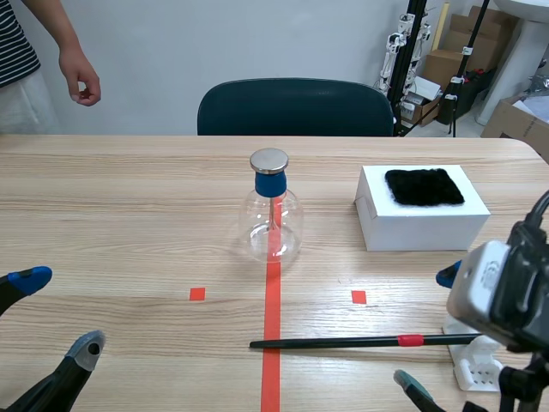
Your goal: Do the electroscope experiment. return to the home posture
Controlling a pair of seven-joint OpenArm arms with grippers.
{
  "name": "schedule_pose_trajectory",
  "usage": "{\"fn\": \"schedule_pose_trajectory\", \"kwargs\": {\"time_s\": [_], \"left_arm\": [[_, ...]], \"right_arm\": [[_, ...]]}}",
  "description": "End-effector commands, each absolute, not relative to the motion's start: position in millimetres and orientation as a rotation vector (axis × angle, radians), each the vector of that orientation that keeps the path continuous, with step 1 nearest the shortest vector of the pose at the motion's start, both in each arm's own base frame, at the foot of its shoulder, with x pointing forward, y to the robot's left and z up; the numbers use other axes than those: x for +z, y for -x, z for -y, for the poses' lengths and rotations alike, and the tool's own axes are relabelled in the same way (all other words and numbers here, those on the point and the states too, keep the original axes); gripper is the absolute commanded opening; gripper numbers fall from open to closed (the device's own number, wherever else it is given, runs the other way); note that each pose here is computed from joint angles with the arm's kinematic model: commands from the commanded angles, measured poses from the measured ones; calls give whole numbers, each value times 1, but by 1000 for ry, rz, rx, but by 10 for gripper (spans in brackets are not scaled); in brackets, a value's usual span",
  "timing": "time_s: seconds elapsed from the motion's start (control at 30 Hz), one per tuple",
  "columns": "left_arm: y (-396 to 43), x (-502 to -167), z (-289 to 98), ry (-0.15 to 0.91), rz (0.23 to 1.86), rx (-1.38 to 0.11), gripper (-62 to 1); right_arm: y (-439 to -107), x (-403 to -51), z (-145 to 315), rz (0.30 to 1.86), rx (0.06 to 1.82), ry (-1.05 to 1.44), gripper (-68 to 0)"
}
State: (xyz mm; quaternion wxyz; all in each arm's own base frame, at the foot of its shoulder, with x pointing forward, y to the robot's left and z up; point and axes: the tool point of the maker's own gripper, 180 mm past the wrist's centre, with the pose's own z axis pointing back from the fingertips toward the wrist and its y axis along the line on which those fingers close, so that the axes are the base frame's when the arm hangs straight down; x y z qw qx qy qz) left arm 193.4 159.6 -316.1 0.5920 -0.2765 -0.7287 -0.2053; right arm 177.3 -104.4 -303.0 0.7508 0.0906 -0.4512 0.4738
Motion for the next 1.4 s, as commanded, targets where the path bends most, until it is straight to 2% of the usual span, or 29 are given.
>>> {"fn": "schedule_pose_trajectory", "kwargs": {"time_s": [0.0,0.17,0.3,0.5,0.63,0.77,0.97,1.17,1.37], "left_arm": [[-197,-307,-162,644,1729,-484,14],[-197,-307,-162,644,1729,-484,14],[-197,-307,-162,644,1728,-484,14],[-183,-301,-157,668,1755,-475,14],[-165,-285,-135,686,1785,-526,14],[-153,-285,-107,619,1683,-633,14],[-139,-267,-95,515,1598,-596,14],[-128,-255,-86,460,1521,-628,14],[-114,-251,-76,472,1438,-633,14]], "right_arm": [[-189,-289,113,1037,992,-185,-97],[-207,-261,129,1135,828,-227,-97],[-210,-246,135,1199,785,-249,-97],[-189,-228,125,1277,774,-331,-97],[-170,-227,116,1272,783,-393,-97],[-154,-225,111,1284,783,-440,-97],[-135,-219,106,1320,782,-487,-97],[-128,-211,104,1361,783,-504,-97],[-125,-201,95,1386,837,-598,-97]]}}
